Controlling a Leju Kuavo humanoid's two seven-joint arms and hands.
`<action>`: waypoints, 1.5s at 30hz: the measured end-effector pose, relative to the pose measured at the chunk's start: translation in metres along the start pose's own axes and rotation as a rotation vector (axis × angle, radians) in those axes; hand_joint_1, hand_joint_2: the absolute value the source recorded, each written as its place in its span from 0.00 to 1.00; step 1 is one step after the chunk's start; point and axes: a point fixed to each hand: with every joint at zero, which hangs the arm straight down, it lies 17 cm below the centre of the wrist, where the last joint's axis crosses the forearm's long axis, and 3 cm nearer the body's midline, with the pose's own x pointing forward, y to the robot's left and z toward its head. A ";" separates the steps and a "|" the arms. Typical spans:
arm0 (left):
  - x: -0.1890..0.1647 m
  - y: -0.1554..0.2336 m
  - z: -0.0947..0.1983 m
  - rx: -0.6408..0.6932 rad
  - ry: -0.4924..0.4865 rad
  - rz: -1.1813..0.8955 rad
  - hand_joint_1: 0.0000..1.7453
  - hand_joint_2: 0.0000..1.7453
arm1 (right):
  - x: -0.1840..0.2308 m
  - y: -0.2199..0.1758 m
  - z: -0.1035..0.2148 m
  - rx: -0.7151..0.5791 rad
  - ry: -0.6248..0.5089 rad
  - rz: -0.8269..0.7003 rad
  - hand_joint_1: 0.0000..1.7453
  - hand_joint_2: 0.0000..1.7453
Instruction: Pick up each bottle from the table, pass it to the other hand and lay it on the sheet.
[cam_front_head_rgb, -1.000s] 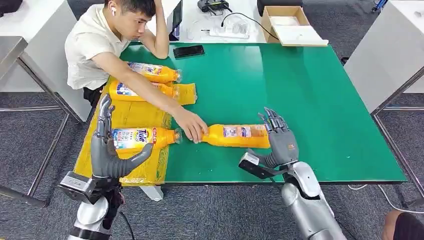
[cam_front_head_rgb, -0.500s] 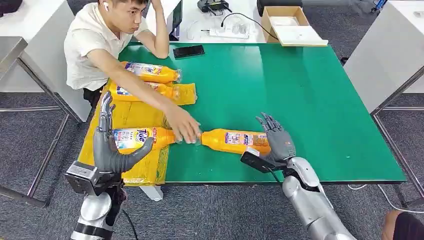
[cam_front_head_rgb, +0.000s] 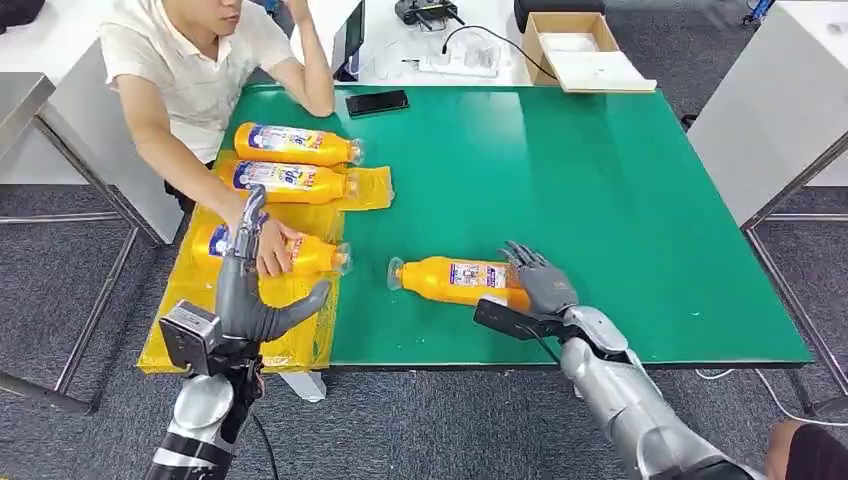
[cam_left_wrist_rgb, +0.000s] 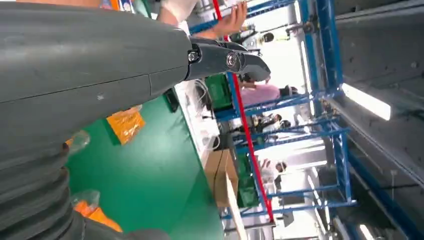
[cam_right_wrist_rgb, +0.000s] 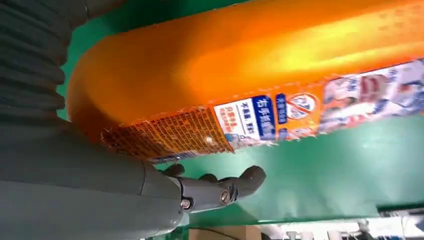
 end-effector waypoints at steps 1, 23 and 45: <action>-0.002 0.000 0.000 -0.002 0.005 0.003 0.00 1.00 | -0.001 0.003 0.000 0.018 0.003 0.006 0.00 1.00; -0.019 -0.005 0.000 -0.022 0.055 0.041 0.00 1.00 | -0.010 0.009 -0.009 0.158 0.026 0.099 1.00 1.00; -0.004 0.016 0.001 0.229 0.041 0.426 0.00 1.00 | 0.121 -0.092 0.057 -0.599 -0.407 -0.530 1.00 1.00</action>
